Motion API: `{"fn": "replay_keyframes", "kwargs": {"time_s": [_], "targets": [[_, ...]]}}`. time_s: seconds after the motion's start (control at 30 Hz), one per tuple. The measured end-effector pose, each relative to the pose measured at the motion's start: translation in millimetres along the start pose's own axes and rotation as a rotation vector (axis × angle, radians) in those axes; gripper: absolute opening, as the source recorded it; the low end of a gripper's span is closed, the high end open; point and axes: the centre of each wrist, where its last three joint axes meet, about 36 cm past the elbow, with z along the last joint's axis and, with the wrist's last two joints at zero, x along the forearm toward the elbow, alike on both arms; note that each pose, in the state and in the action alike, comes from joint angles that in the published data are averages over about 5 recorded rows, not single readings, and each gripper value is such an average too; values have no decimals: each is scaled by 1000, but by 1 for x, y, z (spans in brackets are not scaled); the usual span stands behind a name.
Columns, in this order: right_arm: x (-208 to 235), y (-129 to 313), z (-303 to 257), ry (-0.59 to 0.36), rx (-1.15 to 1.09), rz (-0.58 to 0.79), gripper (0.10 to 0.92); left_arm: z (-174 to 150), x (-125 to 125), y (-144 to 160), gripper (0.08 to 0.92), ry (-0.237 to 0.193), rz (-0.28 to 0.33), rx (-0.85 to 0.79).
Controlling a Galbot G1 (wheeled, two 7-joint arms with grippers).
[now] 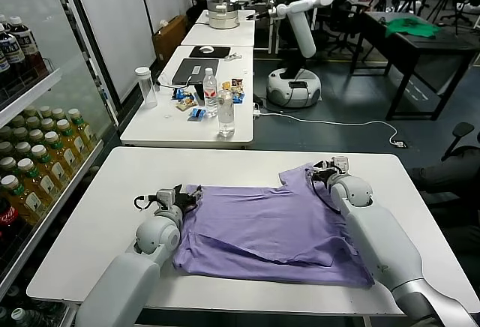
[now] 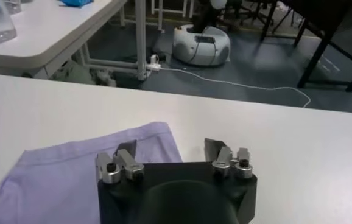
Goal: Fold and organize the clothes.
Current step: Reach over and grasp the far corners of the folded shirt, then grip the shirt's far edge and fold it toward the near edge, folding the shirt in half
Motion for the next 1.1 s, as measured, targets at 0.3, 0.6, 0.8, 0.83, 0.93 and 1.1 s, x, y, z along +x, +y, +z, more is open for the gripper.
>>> {"fn": "replay_keyframes", "kwargs": {"time_s": [0.3, 0.6, 0.8, 0.83, 0.93, 1.1], "targets": [[1, 0, 6, 6, -3, -14, 304, 6, 1, -5, 293, 7, 15, 6], [18, 2, 2, -32, 0, -29, 114, 9, 8, 1, 91, -13, 30, 34], [40, 1, -4, -87, -2, -42, 112, 8, 19, 7, 89, -48, 46, 57], [45, 0, -4, -97, -3, -43, 112, 8, 22, 8, 89, -56, 49, 60], [61, -2, -3, -128, -7, -49, 112, 6, 31, 9, 89, -77, 55, 69], [92, -7, 4, -175, -5, -52, 112, 5, 49, 9, 89, -102, 77, 80]]}}
